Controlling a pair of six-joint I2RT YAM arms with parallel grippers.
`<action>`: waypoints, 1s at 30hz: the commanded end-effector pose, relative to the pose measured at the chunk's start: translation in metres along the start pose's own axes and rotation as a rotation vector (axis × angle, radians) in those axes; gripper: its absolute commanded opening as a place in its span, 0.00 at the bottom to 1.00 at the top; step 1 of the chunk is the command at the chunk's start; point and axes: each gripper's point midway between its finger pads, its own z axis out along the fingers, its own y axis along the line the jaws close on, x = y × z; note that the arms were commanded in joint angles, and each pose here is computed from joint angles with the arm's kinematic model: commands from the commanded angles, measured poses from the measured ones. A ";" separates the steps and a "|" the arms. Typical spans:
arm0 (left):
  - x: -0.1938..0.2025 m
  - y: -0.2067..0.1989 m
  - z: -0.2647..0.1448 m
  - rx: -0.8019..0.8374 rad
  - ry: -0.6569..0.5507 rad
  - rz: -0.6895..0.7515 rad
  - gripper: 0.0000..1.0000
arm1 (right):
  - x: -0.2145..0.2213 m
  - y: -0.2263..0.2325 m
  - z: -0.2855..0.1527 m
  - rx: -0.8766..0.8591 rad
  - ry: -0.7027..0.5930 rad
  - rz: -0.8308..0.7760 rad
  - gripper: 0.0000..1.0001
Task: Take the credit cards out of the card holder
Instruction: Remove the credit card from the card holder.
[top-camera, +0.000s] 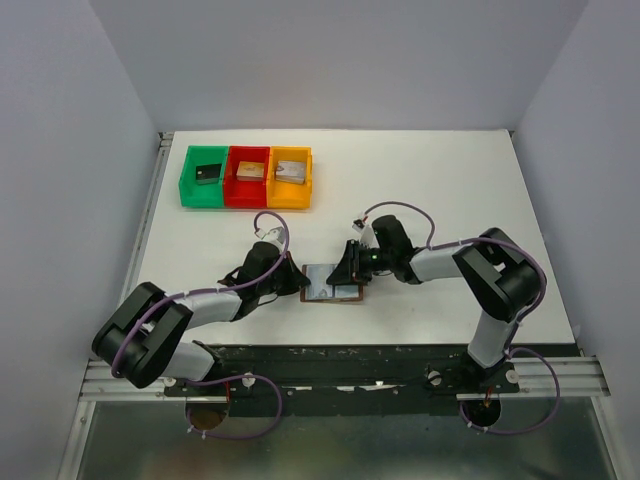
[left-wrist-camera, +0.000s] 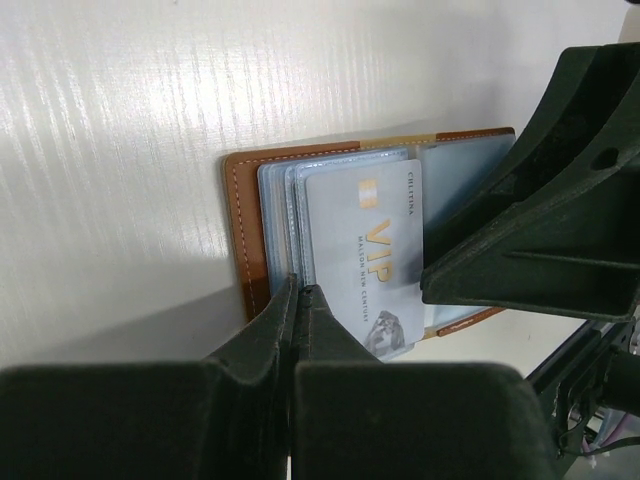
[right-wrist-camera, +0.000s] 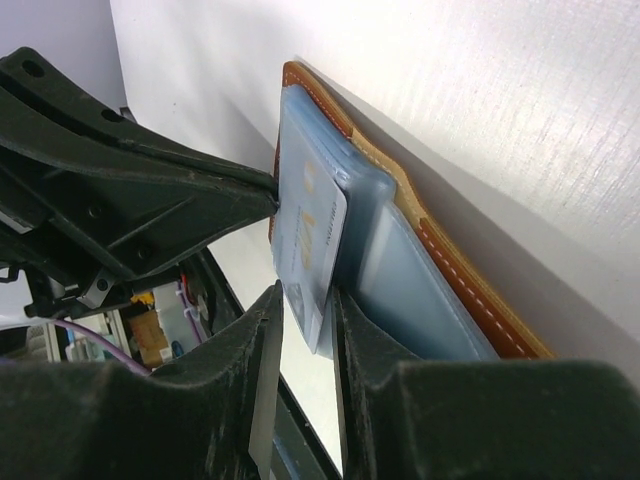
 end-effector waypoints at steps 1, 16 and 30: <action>0.025 0.019 0.001 -0.060 0.079 0.003 0.00 | 0.002 0.006 0.005 -0.044 0.022 -0.011 0.34; 0.028 0.011 0.004 -0.025 0.094 0.016 0.00 | -0.004 -0.001 0.007 0.000 0.000 0.006 0.33; 0.029 0.020 0.000 -0.068 0.078 -0.007 0.00 | -0.004 -0.001 0.002 0.005 -0.010 -0.010 0.12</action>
